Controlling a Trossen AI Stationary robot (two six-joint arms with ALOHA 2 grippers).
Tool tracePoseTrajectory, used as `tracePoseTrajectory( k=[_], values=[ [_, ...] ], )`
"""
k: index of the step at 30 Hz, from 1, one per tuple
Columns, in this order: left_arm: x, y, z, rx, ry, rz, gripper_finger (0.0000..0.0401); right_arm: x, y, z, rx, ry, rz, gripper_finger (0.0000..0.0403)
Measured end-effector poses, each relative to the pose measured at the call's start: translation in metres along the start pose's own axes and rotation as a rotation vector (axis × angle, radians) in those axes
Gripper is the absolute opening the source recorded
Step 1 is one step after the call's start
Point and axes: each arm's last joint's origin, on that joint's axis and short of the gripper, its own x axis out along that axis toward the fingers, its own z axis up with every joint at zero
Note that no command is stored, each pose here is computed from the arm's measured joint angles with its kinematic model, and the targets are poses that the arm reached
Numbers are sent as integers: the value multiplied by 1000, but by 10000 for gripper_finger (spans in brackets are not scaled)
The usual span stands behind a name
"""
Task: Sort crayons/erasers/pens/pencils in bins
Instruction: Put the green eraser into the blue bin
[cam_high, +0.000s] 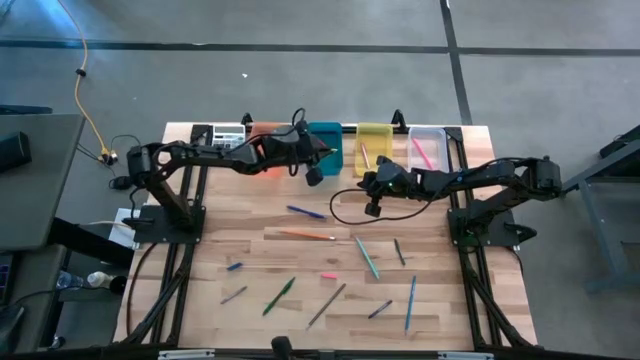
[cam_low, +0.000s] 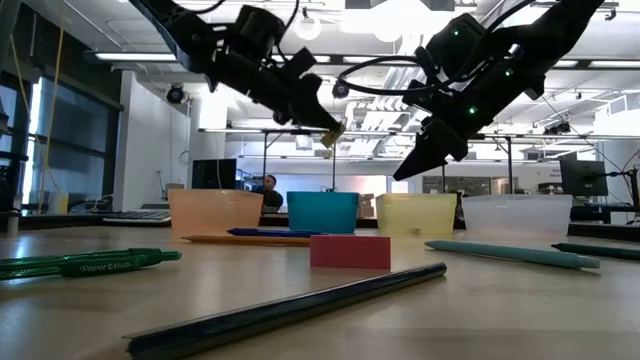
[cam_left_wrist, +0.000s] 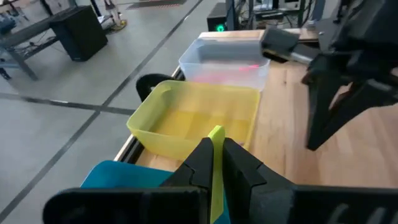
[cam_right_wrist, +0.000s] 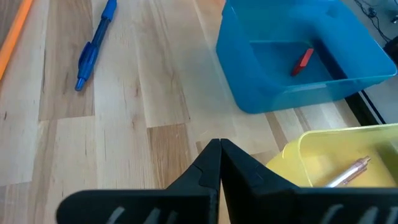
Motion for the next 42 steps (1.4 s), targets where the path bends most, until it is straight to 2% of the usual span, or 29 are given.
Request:
tracePoseTrajectory(
  k=[6,13,23,28,33,37,42],
  values=[
    [0,-7,-2,-44,25,-43,7,0,0,-1,52,6,1,0],
    [-1,-28,-2,-33,8,-104,7,-2,0,0,53,6,1,0],
    [-21,-44,-49,-61,-77,-102,7,-17,-4,6,77,-32,-4,0],
    [-44,-43,-52,-81,-149,-92,7,-26,-5,7,187,-27,2,0],
    [-61,-39,-54,-94,-236,-79,7,-32,-1,7,224,-23,17,0],
    [-57,-31,-54,-121,-256,-95,7,-32,-1,11,242,-63,19,0],
    [-34,-2,-53,-141,-200,32,7,-32,-1,15,231,-101,16,0]
  ],
)
